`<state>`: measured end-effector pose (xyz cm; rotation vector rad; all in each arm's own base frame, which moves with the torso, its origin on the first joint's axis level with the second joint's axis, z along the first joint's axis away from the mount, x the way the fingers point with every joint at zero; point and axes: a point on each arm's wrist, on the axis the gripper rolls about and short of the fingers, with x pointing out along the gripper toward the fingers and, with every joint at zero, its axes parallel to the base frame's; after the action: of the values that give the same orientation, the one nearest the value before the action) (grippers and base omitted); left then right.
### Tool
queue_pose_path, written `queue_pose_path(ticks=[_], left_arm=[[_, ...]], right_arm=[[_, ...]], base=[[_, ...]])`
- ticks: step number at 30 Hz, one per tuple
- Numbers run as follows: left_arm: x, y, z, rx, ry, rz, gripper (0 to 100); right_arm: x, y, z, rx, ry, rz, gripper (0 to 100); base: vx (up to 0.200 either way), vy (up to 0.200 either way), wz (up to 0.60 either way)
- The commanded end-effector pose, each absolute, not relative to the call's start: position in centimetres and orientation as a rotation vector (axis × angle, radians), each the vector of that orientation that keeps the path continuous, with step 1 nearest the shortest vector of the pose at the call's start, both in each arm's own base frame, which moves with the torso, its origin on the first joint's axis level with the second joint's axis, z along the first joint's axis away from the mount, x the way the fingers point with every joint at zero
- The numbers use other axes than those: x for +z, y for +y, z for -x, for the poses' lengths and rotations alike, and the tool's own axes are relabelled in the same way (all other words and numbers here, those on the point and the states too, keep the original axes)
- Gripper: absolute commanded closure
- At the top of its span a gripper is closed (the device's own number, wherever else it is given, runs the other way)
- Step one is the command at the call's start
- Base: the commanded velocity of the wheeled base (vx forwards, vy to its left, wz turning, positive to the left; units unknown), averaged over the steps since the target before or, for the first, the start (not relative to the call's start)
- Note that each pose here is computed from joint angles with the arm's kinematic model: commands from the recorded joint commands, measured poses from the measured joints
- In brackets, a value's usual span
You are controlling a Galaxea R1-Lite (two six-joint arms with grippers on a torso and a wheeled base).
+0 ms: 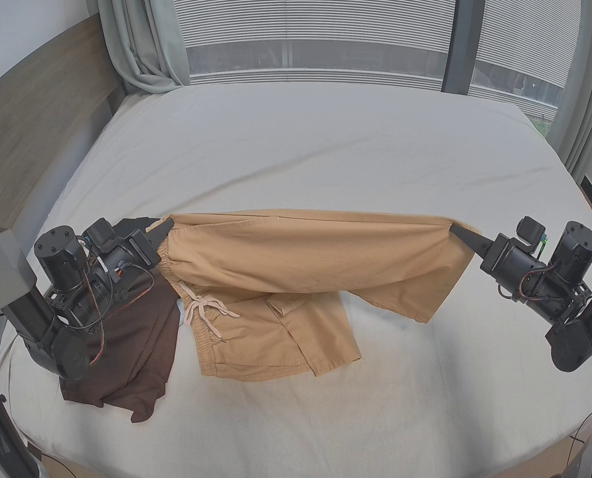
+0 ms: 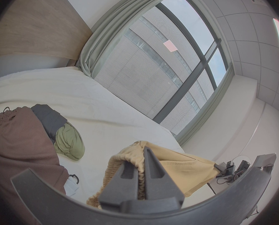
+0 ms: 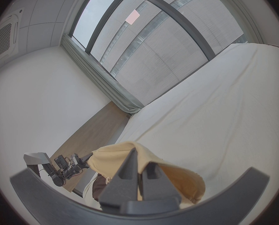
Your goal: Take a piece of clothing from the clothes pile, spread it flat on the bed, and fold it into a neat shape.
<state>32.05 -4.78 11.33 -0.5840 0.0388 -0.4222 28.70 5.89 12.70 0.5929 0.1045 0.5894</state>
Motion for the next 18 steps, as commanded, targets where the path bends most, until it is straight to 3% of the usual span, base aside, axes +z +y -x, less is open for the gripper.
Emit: queue_pose_path(ticks=[1,18], left_arm=[[11.4,-4.7,-32.0,-0.419,0.036,0.583,100],[11.5,-4.4,-32.4,-0.404,0.018,0.575,100]], right_arm=[[13.5,5.8,-28.4,0.598,0.077,-0.590,100],[12.7,6.5,-30.1,0.605,0.079,-0.560,100]], base=[[0.000,0.000,0.00],[0.000,0.000,0.00]])
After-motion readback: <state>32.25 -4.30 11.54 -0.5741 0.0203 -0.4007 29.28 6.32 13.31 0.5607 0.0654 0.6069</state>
